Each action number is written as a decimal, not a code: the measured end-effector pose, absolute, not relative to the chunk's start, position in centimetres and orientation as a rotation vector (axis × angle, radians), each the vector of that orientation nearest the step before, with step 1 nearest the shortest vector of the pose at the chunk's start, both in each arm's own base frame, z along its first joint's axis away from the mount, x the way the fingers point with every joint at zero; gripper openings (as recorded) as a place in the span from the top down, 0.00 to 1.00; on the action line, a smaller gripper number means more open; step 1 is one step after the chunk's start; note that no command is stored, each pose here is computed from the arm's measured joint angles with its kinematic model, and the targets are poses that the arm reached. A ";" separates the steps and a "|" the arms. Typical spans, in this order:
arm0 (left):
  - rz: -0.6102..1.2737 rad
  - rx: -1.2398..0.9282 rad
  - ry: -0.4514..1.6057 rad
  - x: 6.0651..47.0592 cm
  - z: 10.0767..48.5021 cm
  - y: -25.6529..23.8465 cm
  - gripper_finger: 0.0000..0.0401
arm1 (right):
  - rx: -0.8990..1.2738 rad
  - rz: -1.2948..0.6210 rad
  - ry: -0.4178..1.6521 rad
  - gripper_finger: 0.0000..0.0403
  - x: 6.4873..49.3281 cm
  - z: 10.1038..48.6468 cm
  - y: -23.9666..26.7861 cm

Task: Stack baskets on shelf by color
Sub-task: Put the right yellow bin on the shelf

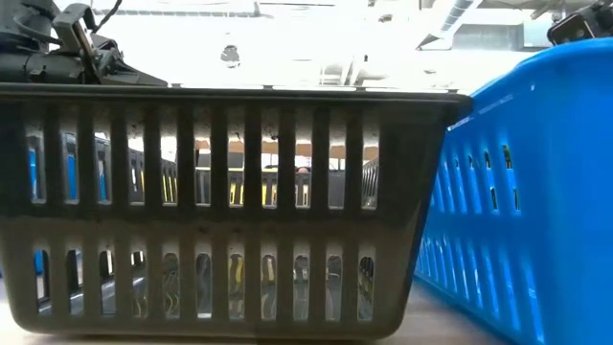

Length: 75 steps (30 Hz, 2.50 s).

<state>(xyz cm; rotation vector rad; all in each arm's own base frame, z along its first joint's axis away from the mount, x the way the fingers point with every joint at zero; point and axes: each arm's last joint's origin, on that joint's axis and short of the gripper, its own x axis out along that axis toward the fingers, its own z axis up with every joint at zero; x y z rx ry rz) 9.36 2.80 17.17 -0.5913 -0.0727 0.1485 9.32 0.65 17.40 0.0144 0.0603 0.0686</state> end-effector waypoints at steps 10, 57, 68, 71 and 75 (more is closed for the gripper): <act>0.188 -0.682 -0.105 9.3 17.3 2.9 0.99 | 0.390 0.071 -0.023 0.54 9.3 18.3 0.6; 0.174 -0.484 -0.410 4.8 30.1 1.5 0.34 | 0.219 -0.142 -0.744 0.52 5.8 27.2 -0.5; 0.196 -0.529 -0.372 4.9 29.7 1.6 0.34 | 0.379 -0.347 -0.460 0.52 6.1 27.1 -1.1; 0.193 -0.557 -0.355 5.0 29.5 1.6 0.34 | 0.469 -0.503 -0.201 0.52 5.8 27.8 -1.4; 0.214 -0.611 -0.309 5.3 29.0 1.8 0.34 | 0.615 -0.610 0.114 0.53 6.5 29.2 -1.3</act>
